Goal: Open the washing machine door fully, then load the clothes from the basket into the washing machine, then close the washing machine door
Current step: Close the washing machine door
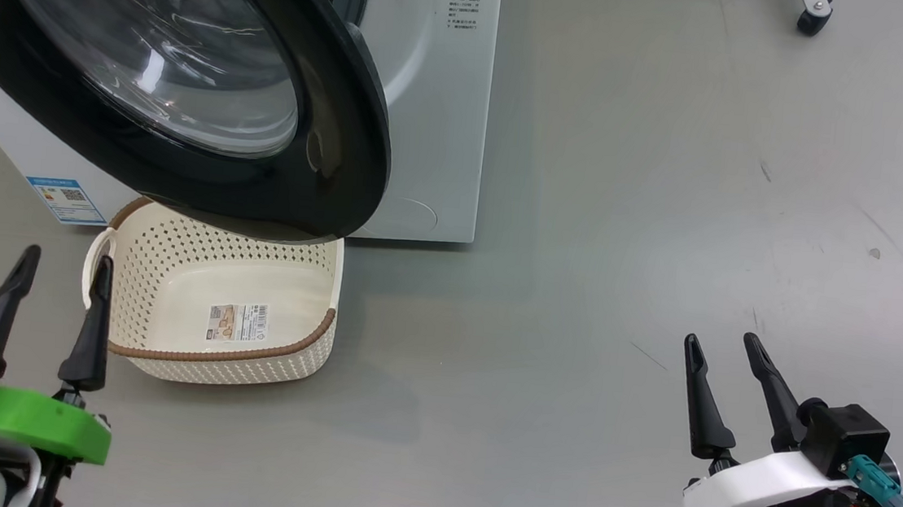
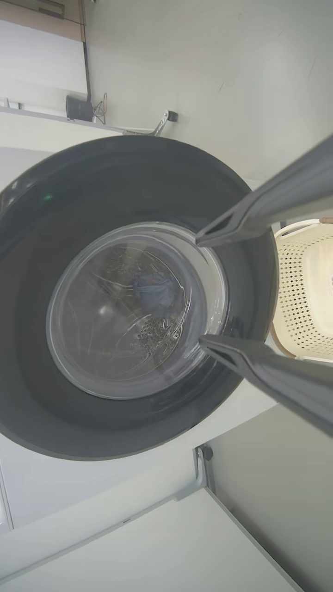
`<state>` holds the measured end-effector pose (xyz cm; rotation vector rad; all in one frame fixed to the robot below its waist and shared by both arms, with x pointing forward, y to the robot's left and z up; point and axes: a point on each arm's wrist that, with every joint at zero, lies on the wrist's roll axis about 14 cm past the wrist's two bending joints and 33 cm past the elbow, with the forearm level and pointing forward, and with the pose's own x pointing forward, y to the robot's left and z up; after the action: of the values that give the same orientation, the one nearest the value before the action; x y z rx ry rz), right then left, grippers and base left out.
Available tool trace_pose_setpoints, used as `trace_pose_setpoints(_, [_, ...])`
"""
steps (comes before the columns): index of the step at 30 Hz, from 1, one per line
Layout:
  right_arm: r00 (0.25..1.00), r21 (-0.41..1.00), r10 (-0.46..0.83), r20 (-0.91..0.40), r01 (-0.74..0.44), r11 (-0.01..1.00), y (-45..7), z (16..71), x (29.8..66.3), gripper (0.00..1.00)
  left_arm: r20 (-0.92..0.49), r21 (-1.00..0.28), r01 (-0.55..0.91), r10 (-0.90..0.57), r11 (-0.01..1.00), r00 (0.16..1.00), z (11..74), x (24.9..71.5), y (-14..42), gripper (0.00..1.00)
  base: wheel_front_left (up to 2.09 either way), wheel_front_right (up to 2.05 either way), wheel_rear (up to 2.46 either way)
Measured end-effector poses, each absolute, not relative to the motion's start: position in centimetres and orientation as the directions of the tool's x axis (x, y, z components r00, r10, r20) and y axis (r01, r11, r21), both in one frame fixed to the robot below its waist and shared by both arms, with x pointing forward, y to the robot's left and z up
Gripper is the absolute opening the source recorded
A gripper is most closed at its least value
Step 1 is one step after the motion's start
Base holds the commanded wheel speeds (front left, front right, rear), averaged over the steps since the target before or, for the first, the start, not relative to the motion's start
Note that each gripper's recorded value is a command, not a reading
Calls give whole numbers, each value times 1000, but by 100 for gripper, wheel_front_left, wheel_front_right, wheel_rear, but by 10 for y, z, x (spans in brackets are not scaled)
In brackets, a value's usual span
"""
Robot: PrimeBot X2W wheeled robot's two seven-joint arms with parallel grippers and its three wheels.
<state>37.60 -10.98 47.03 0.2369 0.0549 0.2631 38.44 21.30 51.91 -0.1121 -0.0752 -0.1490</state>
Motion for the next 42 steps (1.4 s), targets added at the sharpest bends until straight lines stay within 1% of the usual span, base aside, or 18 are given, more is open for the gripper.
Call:
trace_pose_setpoints(8, [966,239,259,-21,-246,939,-111,471,375,100,-13,-111,102,-104,989,994,485,374,205,100,0,0,0])
trace_pose_setpoints(18, [968,234,253,-10,-243,941,-114,475,375,100,-70,-127,45,-54,991,996,465,365,201,100,0,0,0])
trace_pose_setpoints(28, [968,216,252,0,-246,945,-114,478,374,100,-60,-155,25,-34,988,998,466,365,196,100,0,0,0])
trace_pose_setpoints(42, [968,216,251,-1,-245,945,-115,478,370,100,-66,-160,-12,1,987,998,464,360,202,100,0,0,0])
